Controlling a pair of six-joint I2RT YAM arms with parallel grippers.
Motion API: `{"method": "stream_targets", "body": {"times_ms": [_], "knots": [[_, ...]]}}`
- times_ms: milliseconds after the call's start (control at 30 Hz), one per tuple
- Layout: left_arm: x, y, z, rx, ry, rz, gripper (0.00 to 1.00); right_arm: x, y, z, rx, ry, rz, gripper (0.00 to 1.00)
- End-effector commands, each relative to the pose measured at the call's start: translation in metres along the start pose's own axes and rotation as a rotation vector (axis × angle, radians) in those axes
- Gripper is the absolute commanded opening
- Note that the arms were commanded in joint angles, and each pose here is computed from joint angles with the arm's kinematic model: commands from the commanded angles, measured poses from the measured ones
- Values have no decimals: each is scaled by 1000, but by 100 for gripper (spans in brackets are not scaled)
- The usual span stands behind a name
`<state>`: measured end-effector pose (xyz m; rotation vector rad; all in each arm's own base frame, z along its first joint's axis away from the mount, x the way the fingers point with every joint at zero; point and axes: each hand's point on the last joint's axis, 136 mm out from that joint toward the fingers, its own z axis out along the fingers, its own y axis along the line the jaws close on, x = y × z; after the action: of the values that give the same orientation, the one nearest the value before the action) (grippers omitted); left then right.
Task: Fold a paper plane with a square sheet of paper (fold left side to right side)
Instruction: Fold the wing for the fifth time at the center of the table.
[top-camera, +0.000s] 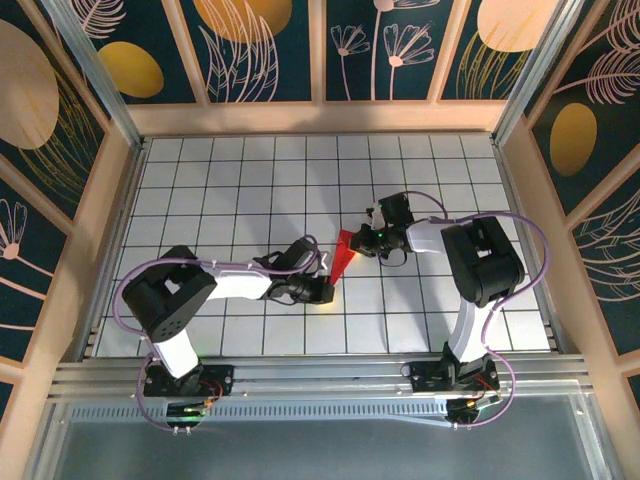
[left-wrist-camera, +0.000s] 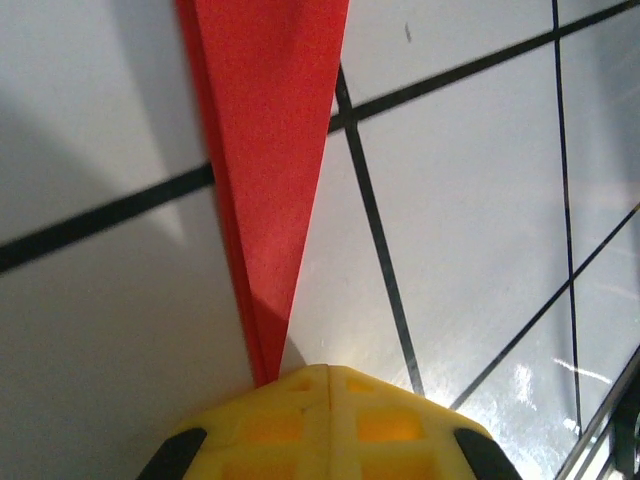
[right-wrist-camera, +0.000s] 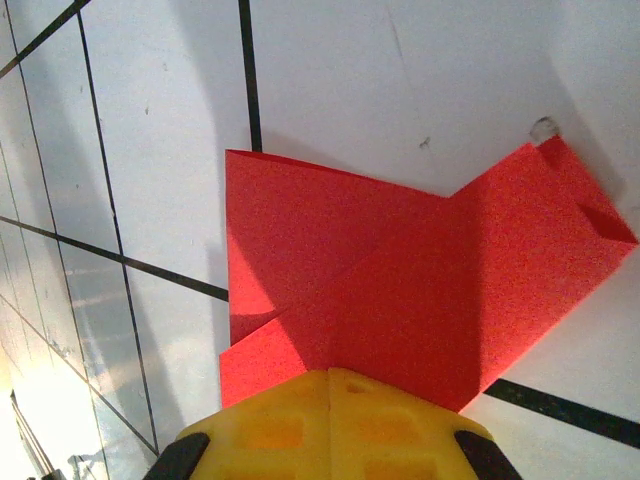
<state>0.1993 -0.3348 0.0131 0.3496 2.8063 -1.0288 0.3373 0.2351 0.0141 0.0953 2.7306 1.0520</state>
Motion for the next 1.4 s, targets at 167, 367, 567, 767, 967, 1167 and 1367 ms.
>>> {"method": "stream_targets", "body": {"times_ms": [167,367,567,767,967,1167,1367], "knots": [[2,-19,-32,39,-1,-25,0,38,-59,14,223,100,66,0],[-35,-29,-43,81,-67,-20,0,39,-58,14,219,99,65,0],[-64,-22,-18,18,-69,-6,0,38,-55,15,215,98,62,0],[-74,-8,1,-50,-56,-16,0,35,-50,14,205,91,53,0],[-65,12,9,-113,-38,-43,0,30,-43,12,192,80,42,0],[-53,29,13,-169,-12,-62,0,8,-15,-1,137,22,-1,0],[-45,38,19,-232,9,-62,0,-10,14,-23,92,-45,-38,0]]}}
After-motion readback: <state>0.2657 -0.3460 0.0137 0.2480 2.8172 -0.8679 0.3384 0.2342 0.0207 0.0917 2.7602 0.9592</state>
